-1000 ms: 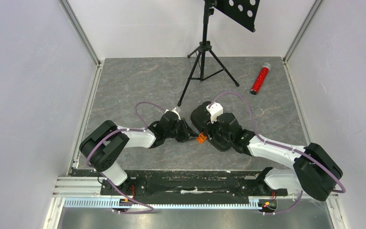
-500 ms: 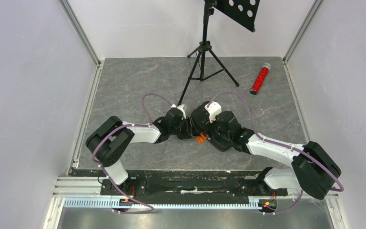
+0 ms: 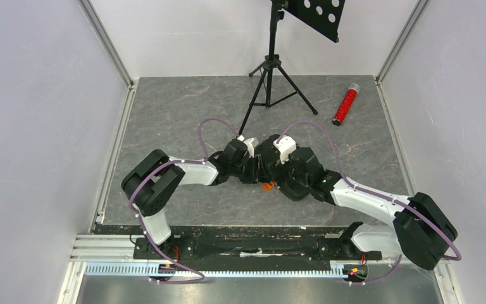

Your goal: Pack the tool kit

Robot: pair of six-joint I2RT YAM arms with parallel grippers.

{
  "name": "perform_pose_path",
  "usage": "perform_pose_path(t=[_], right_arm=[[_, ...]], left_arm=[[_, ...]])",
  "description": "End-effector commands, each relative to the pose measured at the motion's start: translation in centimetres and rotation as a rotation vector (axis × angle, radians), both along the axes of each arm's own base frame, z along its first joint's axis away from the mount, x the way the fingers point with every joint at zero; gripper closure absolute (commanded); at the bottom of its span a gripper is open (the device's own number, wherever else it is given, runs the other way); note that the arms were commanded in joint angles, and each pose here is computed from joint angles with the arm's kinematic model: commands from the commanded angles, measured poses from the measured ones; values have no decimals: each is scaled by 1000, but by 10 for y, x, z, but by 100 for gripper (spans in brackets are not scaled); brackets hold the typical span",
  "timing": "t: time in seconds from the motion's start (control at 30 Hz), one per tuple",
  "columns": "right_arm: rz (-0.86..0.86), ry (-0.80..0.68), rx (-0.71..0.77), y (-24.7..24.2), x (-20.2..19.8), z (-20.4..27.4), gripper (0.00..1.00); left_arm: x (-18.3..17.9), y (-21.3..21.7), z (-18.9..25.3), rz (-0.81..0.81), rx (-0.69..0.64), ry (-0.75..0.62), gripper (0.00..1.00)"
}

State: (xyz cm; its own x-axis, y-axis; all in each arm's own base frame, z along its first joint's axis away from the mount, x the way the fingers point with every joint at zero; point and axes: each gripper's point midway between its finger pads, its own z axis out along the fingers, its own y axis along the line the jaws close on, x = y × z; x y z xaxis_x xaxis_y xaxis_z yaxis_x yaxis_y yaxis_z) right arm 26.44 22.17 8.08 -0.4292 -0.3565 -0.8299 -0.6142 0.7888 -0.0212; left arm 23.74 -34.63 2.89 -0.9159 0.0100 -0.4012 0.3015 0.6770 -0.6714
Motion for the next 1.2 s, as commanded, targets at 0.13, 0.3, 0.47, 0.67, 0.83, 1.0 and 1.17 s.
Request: perform_pose_path(t=[0.13,0.3,0.47,0.67,0.83,1.0,1.17], right_arm=[[-61,41,-132,-39,5,-14,14],[-31,85,-141,-37,-1,-31,14],[-6,117,-132,-34,-7,-40,14],[6,124,-126,-31,-8,-41,14],[10,118,-123,-31,-8,-39,14],[15,126,-123,-30,-9,-41,14],[15,125,-120,-30,-10,-40,14]], left_arm=[[-1,-8,2,-70,-4,-25,54],[7,-7,1,-94,22,-86,52],[15,-4,-2,-179,57,-223,49],[6,-23,-1,-266,-58,-221,47],[-10,-30,6,-299,-156,-156,51],[-17,-32,29,-269,-246,-85,64],[-13,-34,44,-227,-288,-33,69]])
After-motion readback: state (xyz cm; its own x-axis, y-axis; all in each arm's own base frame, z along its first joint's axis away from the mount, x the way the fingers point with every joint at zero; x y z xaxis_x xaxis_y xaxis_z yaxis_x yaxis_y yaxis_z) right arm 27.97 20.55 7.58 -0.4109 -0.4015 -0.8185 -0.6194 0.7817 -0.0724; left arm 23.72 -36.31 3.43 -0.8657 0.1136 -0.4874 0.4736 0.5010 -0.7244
